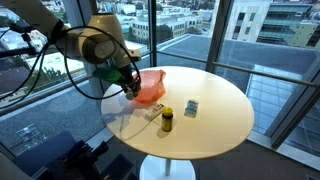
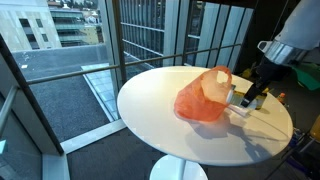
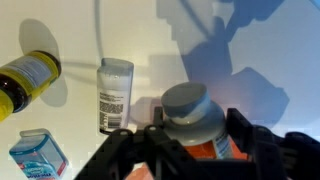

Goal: Take the white bottle out of the plastic bag and put it on the table

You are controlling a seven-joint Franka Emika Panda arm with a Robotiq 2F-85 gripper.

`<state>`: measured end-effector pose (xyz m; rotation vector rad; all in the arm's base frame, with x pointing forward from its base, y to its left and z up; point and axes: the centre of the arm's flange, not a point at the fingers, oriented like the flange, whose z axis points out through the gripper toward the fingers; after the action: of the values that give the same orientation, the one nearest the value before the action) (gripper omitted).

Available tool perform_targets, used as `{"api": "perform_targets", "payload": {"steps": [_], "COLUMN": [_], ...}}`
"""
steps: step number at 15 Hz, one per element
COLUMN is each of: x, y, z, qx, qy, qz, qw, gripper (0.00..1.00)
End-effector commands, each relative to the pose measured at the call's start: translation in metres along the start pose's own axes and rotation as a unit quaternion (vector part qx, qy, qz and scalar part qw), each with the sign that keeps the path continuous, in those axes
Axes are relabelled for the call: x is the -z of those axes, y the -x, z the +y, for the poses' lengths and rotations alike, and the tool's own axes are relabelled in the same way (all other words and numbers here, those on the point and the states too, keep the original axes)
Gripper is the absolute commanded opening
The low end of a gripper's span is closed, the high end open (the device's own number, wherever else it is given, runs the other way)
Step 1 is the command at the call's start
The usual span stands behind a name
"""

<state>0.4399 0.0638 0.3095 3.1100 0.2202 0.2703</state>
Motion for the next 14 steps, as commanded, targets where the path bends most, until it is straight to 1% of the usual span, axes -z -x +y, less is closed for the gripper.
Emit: {"api": "perform_targets", "payload": {"steps": [1, 7, 14], "x": [0.008, 0.008, -0.001], "y": [0.034, 0.071, 0.059], "z": [0.009, 0.02, 0.039], "qx": [-0.017, -0.049, -0.08], "qy": [-0.006, -0.013, -0.027], "qz": [0.019, 0.019, 0.015], "qw": [0.9997, 0.9985, 0.9963], "gripper": [0.4, 0.4, 0.4]}}
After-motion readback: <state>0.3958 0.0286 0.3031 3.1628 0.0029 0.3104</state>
